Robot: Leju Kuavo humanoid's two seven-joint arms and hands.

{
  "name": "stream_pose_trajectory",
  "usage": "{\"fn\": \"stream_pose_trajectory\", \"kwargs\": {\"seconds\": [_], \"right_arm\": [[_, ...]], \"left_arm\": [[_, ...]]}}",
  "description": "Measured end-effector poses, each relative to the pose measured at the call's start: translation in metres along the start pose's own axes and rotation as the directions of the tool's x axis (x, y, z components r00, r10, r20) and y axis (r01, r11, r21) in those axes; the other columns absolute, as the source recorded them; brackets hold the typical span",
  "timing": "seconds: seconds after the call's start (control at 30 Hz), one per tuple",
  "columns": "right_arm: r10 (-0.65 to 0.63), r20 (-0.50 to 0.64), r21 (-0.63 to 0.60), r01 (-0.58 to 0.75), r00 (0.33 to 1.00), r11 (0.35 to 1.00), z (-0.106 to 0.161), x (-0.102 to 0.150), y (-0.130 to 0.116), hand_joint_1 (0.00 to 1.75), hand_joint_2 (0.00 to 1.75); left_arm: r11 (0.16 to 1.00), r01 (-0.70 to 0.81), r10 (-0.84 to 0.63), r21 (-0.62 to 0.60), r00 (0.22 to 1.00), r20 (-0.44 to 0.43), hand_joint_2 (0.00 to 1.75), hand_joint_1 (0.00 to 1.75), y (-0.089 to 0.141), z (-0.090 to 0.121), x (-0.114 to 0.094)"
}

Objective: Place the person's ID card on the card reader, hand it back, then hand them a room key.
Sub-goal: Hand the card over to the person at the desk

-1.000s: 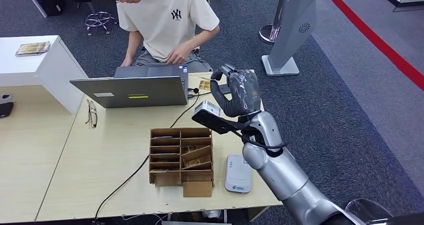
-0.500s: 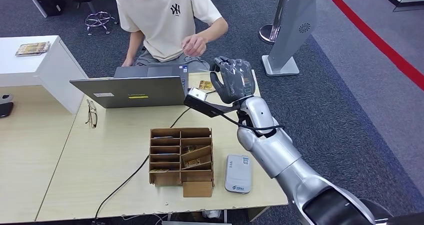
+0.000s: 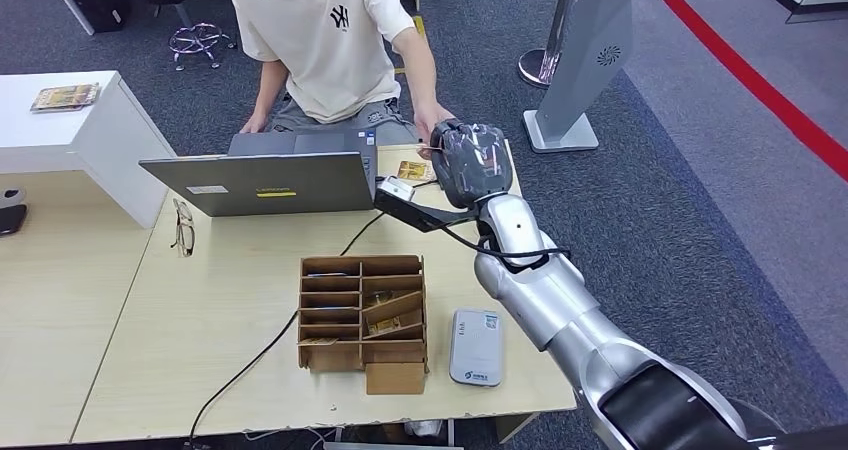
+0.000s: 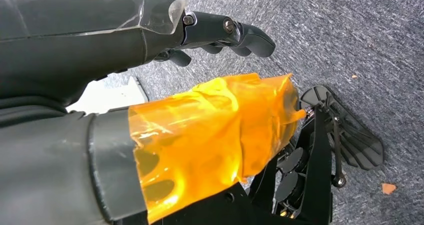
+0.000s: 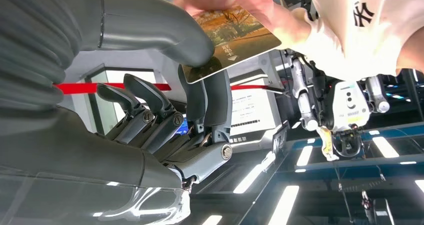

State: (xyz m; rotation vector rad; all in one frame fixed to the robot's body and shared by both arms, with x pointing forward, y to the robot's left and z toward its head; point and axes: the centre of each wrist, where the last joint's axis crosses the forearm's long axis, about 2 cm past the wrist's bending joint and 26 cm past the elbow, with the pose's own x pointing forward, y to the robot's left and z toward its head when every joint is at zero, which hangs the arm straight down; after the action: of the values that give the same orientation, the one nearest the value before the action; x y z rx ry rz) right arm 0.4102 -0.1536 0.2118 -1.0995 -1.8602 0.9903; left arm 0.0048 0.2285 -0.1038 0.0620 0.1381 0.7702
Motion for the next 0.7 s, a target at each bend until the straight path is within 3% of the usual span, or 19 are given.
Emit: {"fn": "stream_pose_trajectory", "kwargs": {"seconds": [0.5,0.53,0.63,0.67,0.7], "right_arm": [[0.039,-0.016,0.034,-0.038,0.999,0.999,0.0049,-0.0046,0.0083,1.75,1.75],[0.04,-0.018,0.035,-0.039,0.999,0.999,0.0052,-0.0048,0.0087,1.59,1.75],[0.041,-0.021,0.039,-0.04,0.999,0.998,0.0058,-0.0052,0.0095,0.32,1.75],[0.042,-0.021,0.041,-0.041,0.999,0.998,0.006,-0.0053,0.0098,0.04,1.75],[0.042,-0.022,0.044,-0.041,0.999,0.998,0.0061,-0.0052,0.0101,0.0,1.75]], "left_arm": [[1.0,-0.02,0.02,-0.005,1.0,0.0,0.0,0.0,-0.0027,0.0008,0.0029],[1.0,-0.021,0.021,-0.006,1.0,0.0,0.0,0.0,-0.0029,0.0008,0.003],[1.0,-0.022,0.022,-0.006,1.0,0.0,0.0,0.0,-0.0033,0.0009,0.0033],[1.0,-0.023,0.023,-0.007,1.0,0.0,0.0,0.0,-0.0033,0.0009,0.0033],[1.0,-0.024,0.024,-0.007,1.0,-0.001,0.0,0.0,-0.0033,0.0009,0.0034]]}}
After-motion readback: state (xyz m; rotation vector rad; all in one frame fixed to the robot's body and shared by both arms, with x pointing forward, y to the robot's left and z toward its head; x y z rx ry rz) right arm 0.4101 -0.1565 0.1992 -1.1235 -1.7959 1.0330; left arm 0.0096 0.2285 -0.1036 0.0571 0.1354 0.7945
